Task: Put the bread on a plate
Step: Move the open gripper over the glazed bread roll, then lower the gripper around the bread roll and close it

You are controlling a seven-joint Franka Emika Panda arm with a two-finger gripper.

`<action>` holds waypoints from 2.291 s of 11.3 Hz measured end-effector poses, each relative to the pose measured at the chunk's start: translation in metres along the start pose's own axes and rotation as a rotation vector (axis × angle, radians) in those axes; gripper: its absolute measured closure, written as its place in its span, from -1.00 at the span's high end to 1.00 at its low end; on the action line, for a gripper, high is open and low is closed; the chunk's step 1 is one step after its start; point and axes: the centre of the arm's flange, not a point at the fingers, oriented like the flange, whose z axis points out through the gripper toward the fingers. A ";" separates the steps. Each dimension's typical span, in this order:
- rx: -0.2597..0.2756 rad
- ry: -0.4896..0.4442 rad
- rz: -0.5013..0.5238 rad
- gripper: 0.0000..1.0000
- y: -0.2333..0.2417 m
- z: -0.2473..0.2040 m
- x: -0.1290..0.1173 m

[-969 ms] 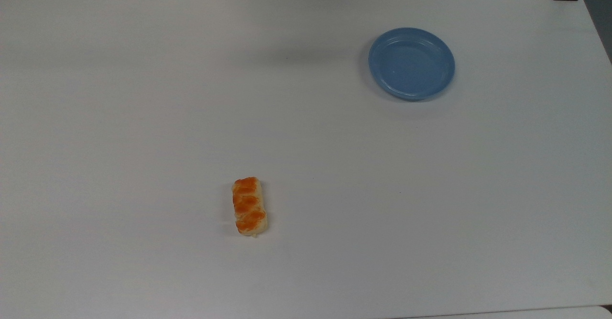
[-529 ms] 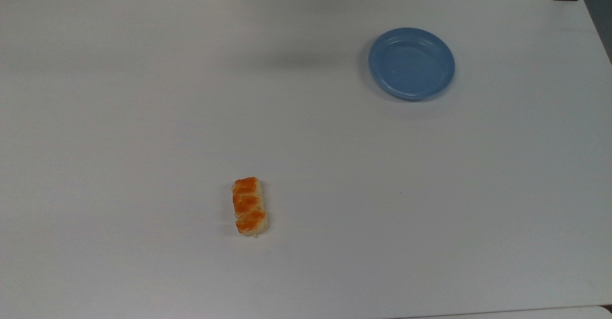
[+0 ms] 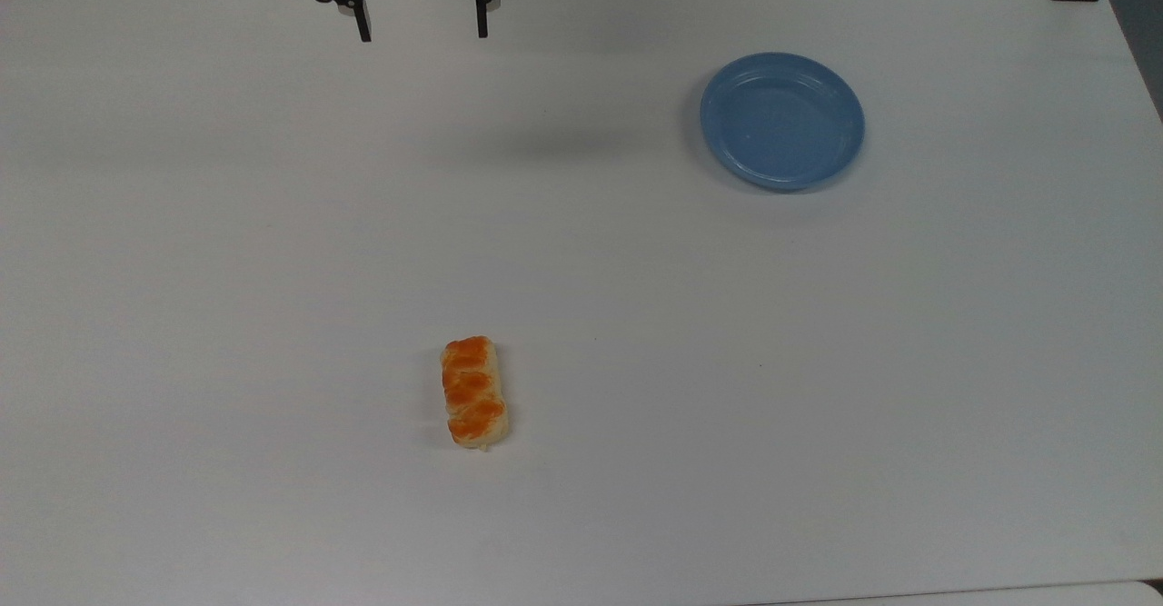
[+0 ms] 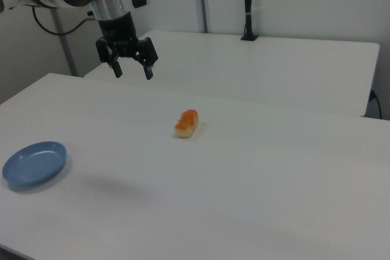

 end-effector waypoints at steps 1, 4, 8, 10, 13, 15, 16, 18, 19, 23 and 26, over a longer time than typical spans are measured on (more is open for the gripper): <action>0.000 0.002 0.000 1.00 0.000 0.001 0.001; -0.007 0.005 -0.005 1.00 0.000 0.043 0.028; -0.019 -0.050 -0.033 1.00 -0.011 0.126 0.083; -0.043 -0.021 -0.048 1.00 -0.014 0.143 0.103; -0.057 0.024 -0.070 0.94 -0.026 0.183 0.123; -0.069 0.048 -0.048 0.97 -0.027 0.210 0.131; -0.079 0.072 -0.027 0.97 -0.027 0.220 0.136; -0.095 0.106 -0.002 0.97 -0.027 0.235 0.147; -0.101 0.119 0.007 0.97 -0.027 0.246 0.153; -0.135 0.156 0.047 0.98 -0.028 0.275 0.161; -0.138 0.145 0.046 0.98 -0.029 0.285 0.161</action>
